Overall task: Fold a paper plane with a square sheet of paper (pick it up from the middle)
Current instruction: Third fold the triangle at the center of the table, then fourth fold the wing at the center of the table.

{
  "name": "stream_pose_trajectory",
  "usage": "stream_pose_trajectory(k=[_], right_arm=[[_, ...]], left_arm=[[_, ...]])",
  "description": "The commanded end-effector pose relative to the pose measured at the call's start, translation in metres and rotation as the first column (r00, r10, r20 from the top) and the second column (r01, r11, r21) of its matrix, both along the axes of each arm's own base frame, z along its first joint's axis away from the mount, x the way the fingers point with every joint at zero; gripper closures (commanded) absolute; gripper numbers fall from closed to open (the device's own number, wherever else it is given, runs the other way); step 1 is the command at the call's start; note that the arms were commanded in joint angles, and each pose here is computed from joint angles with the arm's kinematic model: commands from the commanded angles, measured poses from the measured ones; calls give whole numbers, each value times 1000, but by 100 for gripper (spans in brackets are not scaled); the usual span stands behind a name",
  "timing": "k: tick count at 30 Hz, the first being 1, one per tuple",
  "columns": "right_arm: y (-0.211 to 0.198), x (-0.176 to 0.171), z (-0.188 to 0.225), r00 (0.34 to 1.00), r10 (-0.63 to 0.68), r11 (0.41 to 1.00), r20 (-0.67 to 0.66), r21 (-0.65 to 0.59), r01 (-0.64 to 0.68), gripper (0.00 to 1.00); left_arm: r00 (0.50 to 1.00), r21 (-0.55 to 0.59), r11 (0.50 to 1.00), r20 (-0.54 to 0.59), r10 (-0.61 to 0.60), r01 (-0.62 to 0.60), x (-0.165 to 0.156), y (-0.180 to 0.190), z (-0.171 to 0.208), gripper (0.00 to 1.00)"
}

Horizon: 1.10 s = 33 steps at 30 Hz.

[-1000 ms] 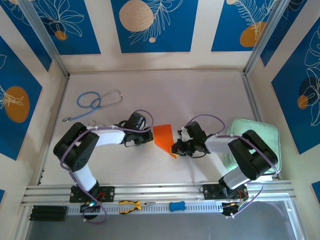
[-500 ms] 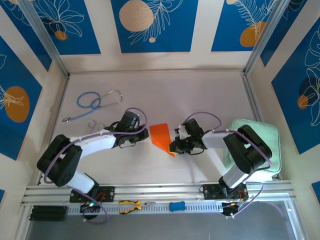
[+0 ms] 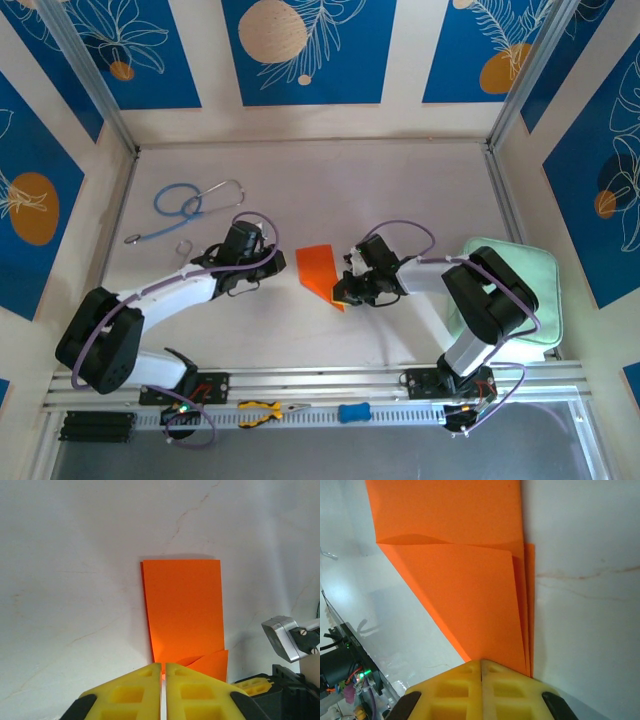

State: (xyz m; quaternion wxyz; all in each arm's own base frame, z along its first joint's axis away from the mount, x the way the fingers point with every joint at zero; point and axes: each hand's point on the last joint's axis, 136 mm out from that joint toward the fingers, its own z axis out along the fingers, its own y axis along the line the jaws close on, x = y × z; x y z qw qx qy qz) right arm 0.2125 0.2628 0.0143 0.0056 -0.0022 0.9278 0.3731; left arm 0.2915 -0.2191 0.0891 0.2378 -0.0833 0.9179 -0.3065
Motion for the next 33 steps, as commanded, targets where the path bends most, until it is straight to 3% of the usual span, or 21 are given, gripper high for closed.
stream_pose_trajectory(k=[1, 7, 14, 26, 33], right_arm=[[-3, -8, -5, 998, -32, 999, -47, -27, 31, 96], [2, -3, 9, 1000, -28, 1000, 10, -6, 28, 95], [-8, 10, 26, 993, -58, 998, 106, -30, 61, 89], [-26, 33, 36, 982, -113, 992, 153, -41, 120, 65], [-25, 32, 30, 985, -93, 993, 145, -55, 102, 59]], left_arm=[[1000, -5, 1000, -14, -6, 6, -4, 4, -5, 87], [1000, -35, 999, -12, -22, 21, -3, -2, -5, 85], [999, -77, 996, -14, -37, 35, -5, -8, -7, 73], [995, -142, 987, -57, -86, 77, -8, -23, -15, 56], [991, -163, 983, -88, -103, 87, -12, -27, -23, 53]])
